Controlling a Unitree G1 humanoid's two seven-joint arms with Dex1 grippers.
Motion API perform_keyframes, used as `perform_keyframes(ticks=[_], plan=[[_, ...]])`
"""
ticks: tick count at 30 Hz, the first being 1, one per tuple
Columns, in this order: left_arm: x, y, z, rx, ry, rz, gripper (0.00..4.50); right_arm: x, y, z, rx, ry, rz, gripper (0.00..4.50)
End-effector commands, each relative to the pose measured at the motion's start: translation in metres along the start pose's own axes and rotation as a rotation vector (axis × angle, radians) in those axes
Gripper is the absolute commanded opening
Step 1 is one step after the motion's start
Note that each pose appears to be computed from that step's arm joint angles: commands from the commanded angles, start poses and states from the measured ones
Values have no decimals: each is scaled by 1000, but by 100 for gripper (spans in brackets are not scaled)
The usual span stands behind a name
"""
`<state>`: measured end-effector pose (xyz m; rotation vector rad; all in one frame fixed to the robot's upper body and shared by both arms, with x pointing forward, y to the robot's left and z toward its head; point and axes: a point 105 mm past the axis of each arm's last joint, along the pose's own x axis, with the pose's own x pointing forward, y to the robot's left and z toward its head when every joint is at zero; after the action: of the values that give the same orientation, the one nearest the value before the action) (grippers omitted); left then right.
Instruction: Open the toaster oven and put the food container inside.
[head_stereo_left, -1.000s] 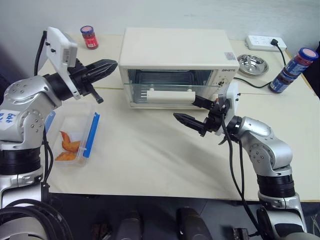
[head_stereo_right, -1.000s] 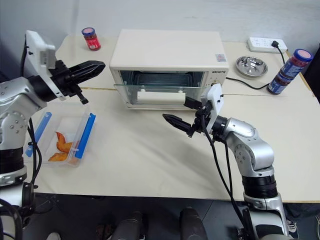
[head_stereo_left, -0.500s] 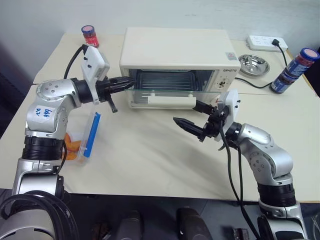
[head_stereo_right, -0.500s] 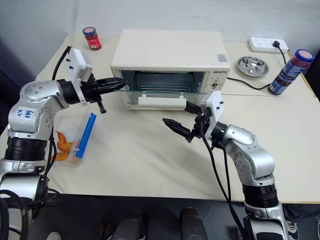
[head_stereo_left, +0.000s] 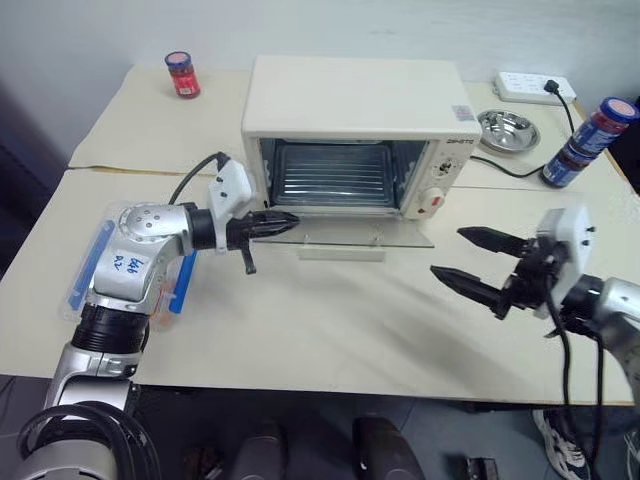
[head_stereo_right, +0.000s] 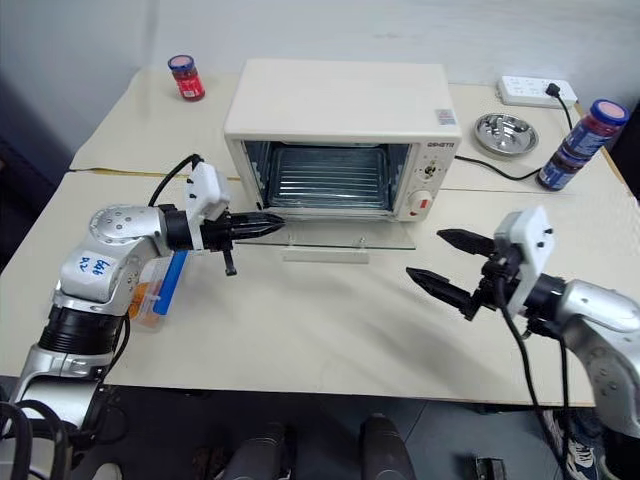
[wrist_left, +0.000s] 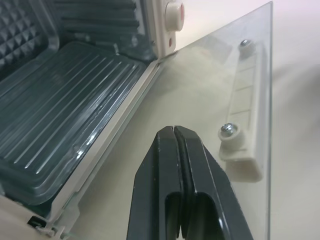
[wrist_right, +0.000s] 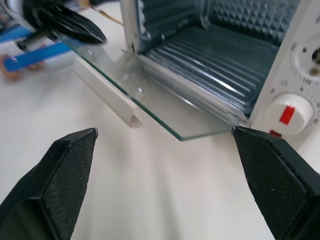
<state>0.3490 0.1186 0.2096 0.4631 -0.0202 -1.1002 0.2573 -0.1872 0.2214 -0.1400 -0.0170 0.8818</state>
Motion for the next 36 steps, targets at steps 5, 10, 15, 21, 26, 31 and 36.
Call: perform_keyframes(ticks=[5, 10, 15, 21, 26, 31, 36], plan=[[16, -9, -37, 113, 220, -1, 3, 9, 14, 29, -21, -106, 26, 450], [19, -11, -43, 148, 257, -21, 3, 12, 17, 29, -17, -107, 32, 450], [9, -4, -3, 30, 91, 40, 3, 16, 19, 31, -28, -104, 78, 450], [-35, -8, 54, -147, -97, 172, 3, 26, 26, 36, -37, -102, 181, 450], [-91, -2, 72, -377, -245, 527, 3, 40, 24, 38, -32, -101, 295, 450], [-122, -21, 51, -632, -455, 874, 3, 55, 19, 36, -34, -98, 371, 450], [-161, -58, 16, -744, -533, 1115, 3, 73, 18, 34, -31, -102, 452, 450]])
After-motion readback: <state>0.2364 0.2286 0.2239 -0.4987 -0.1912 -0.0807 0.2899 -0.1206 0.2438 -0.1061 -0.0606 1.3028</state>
